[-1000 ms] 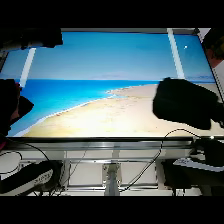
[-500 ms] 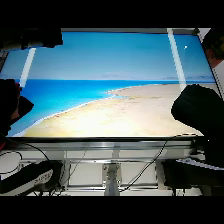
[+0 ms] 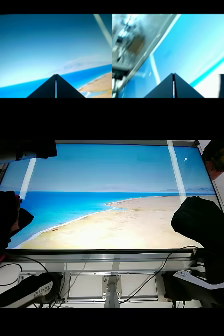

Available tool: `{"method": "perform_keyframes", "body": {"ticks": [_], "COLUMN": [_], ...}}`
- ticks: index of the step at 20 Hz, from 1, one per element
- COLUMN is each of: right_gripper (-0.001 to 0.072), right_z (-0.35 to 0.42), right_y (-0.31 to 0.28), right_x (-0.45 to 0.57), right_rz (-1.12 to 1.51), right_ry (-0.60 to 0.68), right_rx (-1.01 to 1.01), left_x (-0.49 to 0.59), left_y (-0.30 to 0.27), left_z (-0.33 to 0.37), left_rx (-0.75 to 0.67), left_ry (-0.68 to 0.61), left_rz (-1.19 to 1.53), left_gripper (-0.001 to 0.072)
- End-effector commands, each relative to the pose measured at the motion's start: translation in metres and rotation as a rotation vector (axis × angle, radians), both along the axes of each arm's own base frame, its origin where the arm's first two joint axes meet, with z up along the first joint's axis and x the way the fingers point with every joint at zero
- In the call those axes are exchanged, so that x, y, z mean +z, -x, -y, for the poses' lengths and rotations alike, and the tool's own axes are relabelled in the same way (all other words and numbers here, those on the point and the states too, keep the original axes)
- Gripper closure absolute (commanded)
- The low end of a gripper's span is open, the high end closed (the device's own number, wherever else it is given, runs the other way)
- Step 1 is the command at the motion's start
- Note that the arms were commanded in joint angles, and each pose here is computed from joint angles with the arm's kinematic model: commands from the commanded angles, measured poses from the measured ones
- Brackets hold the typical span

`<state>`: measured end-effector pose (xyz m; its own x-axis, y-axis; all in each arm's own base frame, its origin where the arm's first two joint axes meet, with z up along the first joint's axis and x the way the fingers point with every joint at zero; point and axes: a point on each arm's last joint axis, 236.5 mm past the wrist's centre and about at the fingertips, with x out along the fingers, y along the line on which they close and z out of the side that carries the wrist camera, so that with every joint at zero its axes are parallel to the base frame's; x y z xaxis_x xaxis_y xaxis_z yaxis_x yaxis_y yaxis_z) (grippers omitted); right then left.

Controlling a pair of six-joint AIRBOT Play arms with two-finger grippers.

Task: Fold the clothes and pants, and hang the long-sleeved shirts on hangers.

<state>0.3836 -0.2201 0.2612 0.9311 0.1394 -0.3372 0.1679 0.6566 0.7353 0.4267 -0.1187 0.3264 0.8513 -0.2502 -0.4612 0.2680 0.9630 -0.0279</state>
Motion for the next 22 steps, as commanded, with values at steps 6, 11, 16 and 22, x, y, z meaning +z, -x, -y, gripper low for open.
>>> {"method": "perform_keyframes", "body": {"ticks": [6, 11, 16, 22], "right_gripper": [0.0679, 0.0679, 0.0679, 0.0679], "right_z": [-0.223, -0.288, -0.305, -0.305], "right_y": [-0.064, -0.059, -0.056, -0.056], "right_x": [0.030, 0.030, 0.030, 0.031], "right_rz": [0.093, 0.098, 0.099, 0.099], "right_ry": [0.059, 0.052, 0.051, 0.051], "right_rx": [0.500, 0.645, 0.684, 0.683], "left_x": [0.024, 0.023, 0.023, 0.023], "left_y": [0.015, 0.015, 0.015, 0.015], "left_z": [-0.015, -0.015, -0.015, -0.015], "left_rx": [0.039, 0.039, 0.039, 0.039], "left_ry": [-0.008, -0.008, -0.008, -0.008], "left_rz": [0.059, 0.058, 0.058, 0.058], "left_gripper": [0.0694, 0.0694, 0.0694, 0.0694]}}
